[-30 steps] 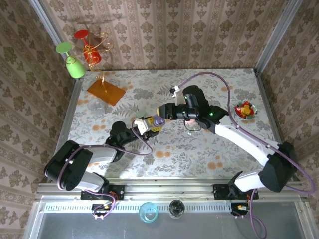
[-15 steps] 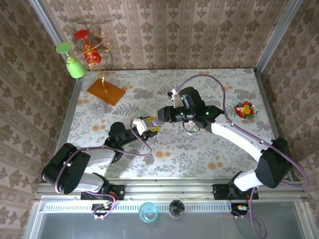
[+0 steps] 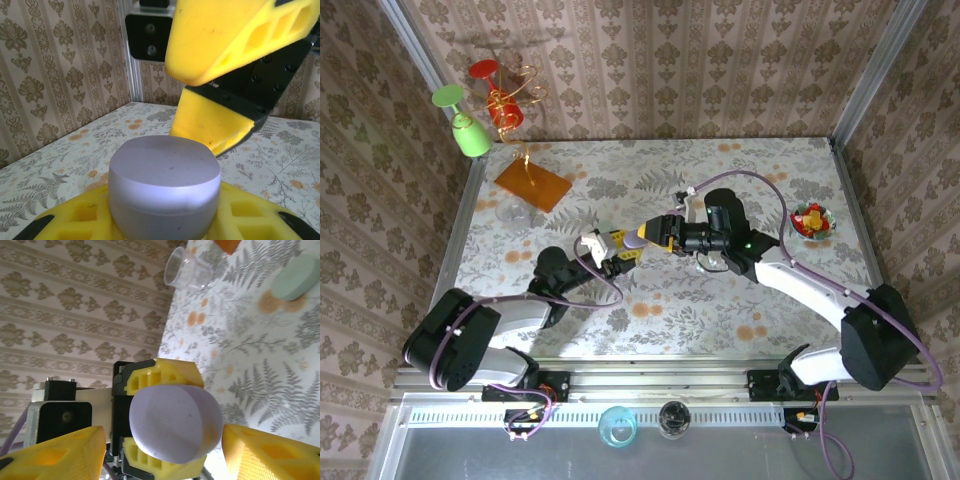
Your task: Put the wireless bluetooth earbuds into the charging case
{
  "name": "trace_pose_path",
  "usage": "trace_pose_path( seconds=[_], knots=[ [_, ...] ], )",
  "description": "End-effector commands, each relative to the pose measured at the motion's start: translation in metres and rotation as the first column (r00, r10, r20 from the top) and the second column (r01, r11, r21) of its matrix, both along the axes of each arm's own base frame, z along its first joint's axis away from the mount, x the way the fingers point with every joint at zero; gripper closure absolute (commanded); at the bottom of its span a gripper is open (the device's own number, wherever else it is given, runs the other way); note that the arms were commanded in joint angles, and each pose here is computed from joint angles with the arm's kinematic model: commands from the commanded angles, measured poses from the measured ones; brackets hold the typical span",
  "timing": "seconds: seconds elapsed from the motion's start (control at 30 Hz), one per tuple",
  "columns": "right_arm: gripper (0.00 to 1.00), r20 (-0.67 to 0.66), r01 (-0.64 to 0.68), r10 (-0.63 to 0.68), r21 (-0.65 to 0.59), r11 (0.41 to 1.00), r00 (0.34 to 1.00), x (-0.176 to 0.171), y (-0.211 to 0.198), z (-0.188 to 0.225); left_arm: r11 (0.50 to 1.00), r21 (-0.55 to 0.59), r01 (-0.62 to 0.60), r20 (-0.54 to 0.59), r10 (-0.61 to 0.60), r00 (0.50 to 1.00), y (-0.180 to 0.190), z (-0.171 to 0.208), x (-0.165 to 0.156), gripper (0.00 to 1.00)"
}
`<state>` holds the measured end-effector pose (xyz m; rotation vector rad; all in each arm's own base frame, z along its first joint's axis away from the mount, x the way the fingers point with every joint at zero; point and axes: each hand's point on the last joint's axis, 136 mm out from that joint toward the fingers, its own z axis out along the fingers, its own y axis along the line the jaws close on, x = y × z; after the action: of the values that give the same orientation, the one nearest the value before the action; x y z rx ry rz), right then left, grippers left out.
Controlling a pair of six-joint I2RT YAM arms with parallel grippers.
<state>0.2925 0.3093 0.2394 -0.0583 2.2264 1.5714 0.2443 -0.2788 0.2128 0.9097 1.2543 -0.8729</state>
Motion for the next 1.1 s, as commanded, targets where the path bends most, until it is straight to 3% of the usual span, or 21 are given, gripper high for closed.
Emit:
trace_pose_path(
  seconds=[0.0,0.27,0.53,0.67,0.8,1.0,1.07],
  knots=[
    [0.37,-0.02,-0.085,0.089,0.149,0.985,0.996,-0.006,0.017,0.019,0.996,-0.084,0.005,0.057,0.0,0.998,0.001,0.036,0.0,0.7],
    [0.4,-0.067,-0.095,0.112,0.208,0.974,0.991,0.002,0.026,0.015,0.996,-0.092,0.003,0.054,0.002,0.999,0.001,0.038,0.001,0.7],
    [0.75,-0.106,-0.062,0.086,0.216,0.974,0.991,0.008,0.024,0.006,0.997,-0.081,-0.011,0.05,0.015,0.999,0.002,0.033,0.002,0.7],
    [0.83,-0.109,-0.047,0.071,0.213,0.976,0.992,0.01,0.02,0.003,0.997,-0.076,-0.01,0.044,0.013,0.999,0.003,0.031,0.002,0.67],
    [0.83,-0.101,0.006,0.013,0.188,0.982,0.995,0.017,0.01,-0.002,0.999,-0.049,-0.019,0.029,0.021,0.999,0.006,0.025,0.005,0.55],
    [0.82,-0.108,0.201,-0.202,-0.02,0.979,0.973,0.036,-0.037,-0.048,0.994,0.056,-0.098,0.006,0.098,0.995,0.021,0.008,0.011,0.15],
    [0.83,-0.108,0.253,-0.261,-0.087,0.964,0.959,0.04,-0.054,-0.064,0.988,0.086,-0.129,0.002,0.129,0.992,0.03,0.004,0.012,0.08]
  ],
)
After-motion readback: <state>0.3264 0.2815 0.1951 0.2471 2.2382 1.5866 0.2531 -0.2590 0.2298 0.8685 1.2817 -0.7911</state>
